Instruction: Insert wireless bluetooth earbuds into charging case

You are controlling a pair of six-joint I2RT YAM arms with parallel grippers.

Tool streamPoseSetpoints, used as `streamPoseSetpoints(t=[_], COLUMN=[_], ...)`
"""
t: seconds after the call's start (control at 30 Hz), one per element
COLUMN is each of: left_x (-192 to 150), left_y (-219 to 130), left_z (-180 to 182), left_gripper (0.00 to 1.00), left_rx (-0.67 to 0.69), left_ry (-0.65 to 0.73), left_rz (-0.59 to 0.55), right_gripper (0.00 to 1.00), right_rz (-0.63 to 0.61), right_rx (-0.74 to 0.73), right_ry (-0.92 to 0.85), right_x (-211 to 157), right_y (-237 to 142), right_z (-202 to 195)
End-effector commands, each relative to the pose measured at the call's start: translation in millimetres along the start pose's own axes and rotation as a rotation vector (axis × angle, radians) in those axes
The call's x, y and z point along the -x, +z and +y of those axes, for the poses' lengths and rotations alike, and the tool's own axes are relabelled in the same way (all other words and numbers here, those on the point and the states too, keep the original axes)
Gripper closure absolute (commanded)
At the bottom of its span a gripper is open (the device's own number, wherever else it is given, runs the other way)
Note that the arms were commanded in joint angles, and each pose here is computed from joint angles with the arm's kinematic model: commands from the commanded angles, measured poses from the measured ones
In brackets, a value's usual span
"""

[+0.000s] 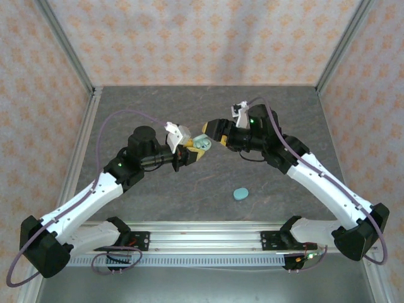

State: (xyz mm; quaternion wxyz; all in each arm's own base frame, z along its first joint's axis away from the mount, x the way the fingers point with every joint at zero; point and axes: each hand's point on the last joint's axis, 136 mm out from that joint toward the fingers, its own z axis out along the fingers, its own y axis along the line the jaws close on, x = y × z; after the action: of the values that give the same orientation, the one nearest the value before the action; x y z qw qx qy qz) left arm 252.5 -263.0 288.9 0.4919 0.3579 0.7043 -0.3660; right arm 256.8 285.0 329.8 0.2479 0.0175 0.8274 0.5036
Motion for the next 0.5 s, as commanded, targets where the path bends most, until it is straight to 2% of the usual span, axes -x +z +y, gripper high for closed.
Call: streamPoseSetpoints(t=[0.0,0.3,0.47], left_x=[31.7,35.9,38.9], left_y=[-3.4,-4.4,-1.5], left_z=[-6.1,-2.2,0.4], left_gripper=[1.00,1.00,1.00], left_rx=[-0.020,0.004,0.010], left_ry=[0.036,0.034,0.034], left_rz=[-0.090,-0.106,-0.109], right_gripper=[0.26,0.25,0.25], right_rz=[-0.008,0.032,0.053], right_rx=[0.054,0.059,0.108], right_ry=[0.057,0.108,0.149], right_x=[5.7,-0.9,-5.3], right_y=[7.5,17.5,22.6], right_z=[6.0,-0.1,1.8])
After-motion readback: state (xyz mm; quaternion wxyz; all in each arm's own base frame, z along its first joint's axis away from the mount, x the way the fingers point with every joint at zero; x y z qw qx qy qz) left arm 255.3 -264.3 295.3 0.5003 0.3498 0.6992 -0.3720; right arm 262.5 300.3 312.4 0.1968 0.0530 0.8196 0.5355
